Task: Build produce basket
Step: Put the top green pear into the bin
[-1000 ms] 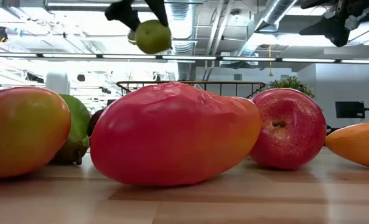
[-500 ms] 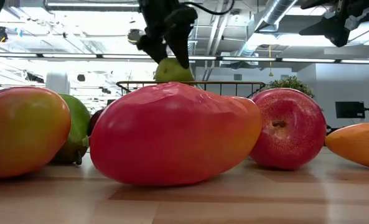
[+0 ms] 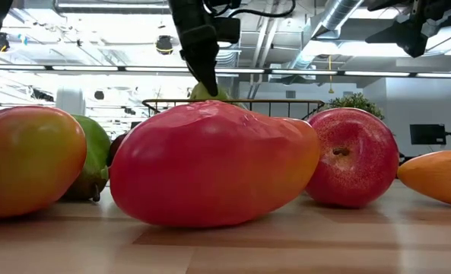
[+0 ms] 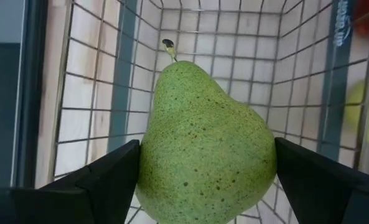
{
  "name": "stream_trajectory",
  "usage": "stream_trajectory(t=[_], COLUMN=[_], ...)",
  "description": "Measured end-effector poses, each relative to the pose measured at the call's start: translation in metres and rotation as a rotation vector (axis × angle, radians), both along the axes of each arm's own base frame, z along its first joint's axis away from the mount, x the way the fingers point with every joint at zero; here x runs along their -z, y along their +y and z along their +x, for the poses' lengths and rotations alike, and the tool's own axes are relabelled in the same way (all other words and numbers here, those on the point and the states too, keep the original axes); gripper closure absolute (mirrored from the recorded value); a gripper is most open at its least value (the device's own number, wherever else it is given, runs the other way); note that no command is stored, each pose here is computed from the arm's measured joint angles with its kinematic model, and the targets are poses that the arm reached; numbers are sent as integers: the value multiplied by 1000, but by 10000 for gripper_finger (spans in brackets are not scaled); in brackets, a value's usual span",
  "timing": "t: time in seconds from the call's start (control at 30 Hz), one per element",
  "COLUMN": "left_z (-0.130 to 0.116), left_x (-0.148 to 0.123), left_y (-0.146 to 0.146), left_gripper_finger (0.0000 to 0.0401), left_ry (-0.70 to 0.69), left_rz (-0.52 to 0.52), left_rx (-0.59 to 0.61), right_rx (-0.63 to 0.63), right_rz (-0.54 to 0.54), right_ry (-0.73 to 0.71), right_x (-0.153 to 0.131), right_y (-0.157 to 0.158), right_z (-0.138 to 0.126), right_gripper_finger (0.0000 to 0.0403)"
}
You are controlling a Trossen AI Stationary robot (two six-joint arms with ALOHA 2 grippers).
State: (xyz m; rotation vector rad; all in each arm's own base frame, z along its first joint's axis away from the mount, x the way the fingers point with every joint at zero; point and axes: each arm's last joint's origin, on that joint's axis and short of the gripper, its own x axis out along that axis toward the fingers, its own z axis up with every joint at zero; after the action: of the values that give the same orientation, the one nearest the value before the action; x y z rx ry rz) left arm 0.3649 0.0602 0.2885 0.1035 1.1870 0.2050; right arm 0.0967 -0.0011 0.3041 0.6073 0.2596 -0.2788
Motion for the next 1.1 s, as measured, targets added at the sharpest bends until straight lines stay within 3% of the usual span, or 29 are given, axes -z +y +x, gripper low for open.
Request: stream_trajectory(t=[0.27, 1.1], left_z=[-2, -16], left_x=[3, 61], left_y=[-1, 4], left_gripper_finger=[81, 81], left_ry=[37, 164], left_rz=[-4, -31], left_rx=[70, 182], right_rx=[-2, -2], right_rz=[-8, -7], right_ry=[2, 2], right_x=[0, 0], right_y=[0, 0], right_z=[0, 0], right_gripper_finger=[103, 103])
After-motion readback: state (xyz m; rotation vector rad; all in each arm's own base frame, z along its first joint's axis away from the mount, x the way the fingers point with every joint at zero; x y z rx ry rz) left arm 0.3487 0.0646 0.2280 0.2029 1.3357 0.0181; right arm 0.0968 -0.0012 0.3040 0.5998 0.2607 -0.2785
